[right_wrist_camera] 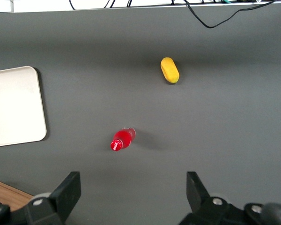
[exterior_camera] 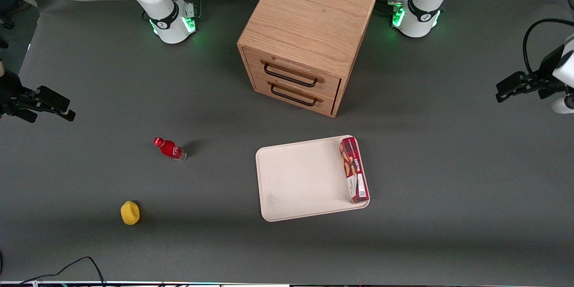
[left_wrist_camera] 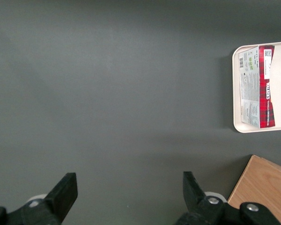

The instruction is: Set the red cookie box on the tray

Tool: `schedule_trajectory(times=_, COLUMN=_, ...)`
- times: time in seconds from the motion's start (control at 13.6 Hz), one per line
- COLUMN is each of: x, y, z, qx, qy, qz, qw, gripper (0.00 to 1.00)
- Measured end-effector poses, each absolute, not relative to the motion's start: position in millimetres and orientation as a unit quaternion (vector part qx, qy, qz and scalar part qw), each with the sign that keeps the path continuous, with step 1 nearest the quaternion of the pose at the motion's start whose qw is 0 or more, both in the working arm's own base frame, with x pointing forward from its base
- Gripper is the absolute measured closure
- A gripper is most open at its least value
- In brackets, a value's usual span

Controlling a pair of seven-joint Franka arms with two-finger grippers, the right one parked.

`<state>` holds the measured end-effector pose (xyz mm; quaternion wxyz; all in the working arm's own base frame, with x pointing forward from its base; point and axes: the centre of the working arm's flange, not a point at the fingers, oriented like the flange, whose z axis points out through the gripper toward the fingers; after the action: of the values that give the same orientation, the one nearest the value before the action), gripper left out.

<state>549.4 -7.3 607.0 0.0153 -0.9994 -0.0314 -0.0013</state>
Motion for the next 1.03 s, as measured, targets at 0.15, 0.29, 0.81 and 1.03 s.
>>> schedule_trajectory(times=0.15, x=545, y=-8, z=584, qx=-0.999, qy=-0.030, qz=-0.006, qw=0.016, gripper=0.00)
schedule_trajectory(times=0.29, x=543, y=-8, z=558, qx=-0.999, qy=-0.029, qz=-0.003, qw=0.016, gripper=0.00)
schedule_trajectory(times=0.81, x=557, y=-13, z=549, qx=-1.000, qy=-0.028, qz=-0.005, qw=0.008, gripper=0.00)
schedule_trajectory(times=1.03, x=562, y=-12, z=551, qx=-1.000, qy=-0.028, qz=-0.008, qw=0.007, gripper=0.00)
